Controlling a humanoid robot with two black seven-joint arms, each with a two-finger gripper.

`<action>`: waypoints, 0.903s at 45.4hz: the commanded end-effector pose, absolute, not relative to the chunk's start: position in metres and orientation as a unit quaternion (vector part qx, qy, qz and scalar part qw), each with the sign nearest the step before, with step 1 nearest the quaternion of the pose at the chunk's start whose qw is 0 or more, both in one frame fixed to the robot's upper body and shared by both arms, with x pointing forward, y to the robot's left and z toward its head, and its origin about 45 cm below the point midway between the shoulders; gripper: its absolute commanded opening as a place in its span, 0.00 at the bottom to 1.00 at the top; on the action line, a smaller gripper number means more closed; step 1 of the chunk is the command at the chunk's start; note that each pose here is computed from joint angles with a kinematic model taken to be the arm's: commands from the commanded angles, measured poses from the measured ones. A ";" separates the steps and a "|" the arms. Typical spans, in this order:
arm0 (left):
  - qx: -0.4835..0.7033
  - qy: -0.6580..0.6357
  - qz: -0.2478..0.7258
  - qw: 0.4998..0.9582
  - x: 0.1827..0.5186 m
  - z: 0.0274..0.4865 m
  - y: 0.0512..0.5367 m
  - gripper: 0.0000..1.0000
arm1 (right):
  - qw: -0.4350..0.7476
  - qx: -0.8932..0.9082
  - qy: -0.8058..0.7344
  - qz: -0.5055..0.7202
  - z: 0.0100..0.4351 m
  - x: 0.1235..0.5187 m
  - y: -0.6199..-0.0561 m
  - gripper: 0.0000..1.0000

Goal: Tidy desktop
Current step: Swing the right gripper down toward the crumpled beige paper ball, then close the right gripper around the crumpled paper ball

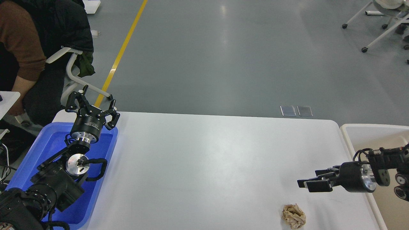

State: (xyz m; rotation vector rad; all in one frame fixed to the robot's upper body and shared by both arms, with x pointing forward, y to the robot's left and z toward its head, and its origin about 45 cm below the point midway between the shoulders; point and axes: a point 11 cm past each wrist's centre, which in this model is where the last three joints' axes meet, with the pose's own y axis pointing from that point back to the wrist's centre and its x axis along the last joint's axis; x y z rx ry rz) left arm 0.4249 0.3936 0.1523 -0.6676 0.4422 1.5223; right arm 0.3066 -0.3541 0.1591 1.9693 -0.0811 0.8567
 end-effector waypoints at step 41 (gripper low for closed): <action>-0.293 0.195 0.671 0.653 0.425 0.152 0.394 1.00 | 0.466 0.828 0.031 0.309 0.091 0.265 -0.328 1.00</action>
